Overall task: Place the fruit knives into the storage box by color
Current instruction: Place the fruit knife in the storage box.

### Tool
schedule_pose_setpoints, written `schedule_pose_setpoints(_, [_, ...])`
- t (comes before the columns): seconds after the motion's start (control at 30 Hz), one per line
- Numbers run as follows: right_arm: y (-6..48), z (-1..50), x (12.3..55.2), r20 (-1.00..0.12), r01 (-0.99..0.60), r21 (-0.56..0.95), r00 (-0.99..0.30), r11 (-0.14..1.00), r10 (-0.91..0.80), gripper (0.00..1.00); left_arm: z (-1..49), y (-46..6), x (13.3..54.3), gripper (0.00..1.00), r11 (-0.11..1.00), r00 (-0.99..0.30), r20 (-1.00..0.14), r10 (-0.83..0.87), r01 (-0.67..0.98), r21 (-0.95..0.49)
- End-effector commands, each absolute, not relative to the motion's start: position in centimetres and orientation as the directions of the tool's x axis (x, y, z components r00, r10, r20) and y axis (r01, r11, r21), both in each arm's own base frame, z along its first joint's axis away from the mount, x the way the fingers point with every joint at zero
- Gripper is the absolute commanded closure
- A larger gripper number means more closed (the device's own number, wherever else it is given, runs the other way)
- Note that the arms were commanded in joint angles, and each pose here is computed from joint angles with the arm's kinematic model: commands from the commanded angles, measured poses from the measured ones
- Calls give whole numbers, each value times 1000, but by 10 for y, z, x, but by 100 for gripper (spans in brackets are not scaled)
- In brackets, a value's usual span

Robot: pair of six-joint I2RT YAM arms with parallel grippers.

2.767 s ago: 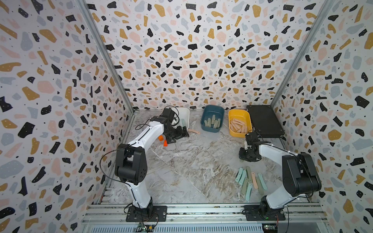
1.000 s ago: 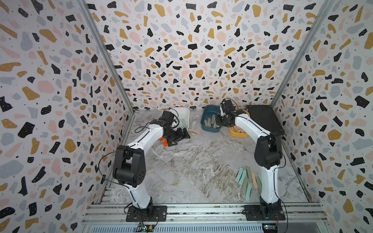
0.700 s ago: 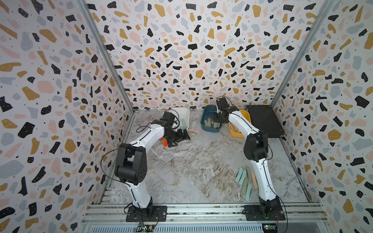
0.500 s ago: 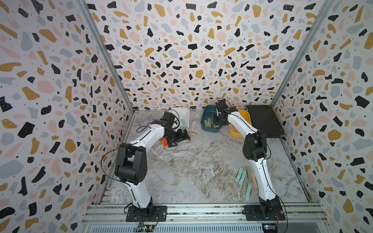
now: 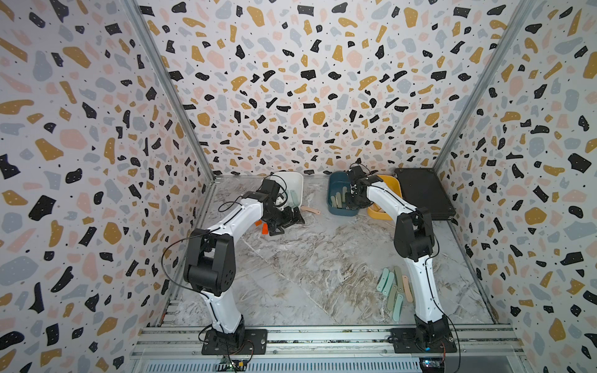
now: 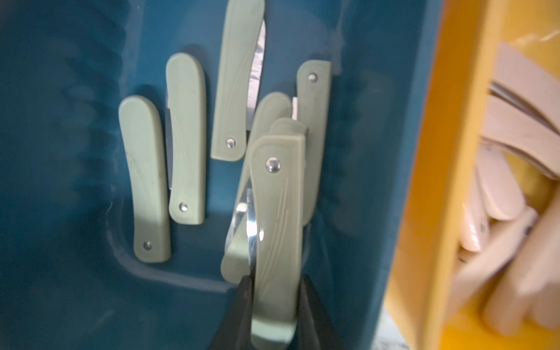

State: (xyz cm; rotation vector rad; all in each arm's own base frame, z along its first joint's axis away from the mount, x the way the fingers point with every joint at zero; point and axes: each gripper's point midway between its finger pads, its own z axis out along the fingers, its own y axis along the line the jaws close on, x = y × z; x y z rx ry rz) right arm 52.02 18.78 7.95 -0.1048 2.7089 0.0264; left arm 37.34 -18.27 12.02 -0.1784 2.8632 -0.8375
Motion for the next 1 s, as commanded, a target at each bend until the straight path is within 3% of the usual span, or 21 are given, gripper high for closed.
schedule_pose_setpoints(0.0, [181,124,524,-497,-79,1,-865,997,-68,76,125,-181,370,1,838,-981,-135,-142,-47,-544])
schedule_pose_setpoints(0.33, [233,161,500,-586,-250,179,-804,952,-101,51,130,-180,360,1,834,-984,-111,-142,-58,-549])
schedule_pose_setpoints(0.6, [322,160,473,-639,-454,170,-727,875,-253,59,135,-168,366,1,819,-977,-109,-182,-90,-567])
schedule_pose_setpoints(0.97, [384,110,485,-605,-542,156,-714,826,-354,61,133,-151,361,1,817,-972,-92,-217,-129,-562])
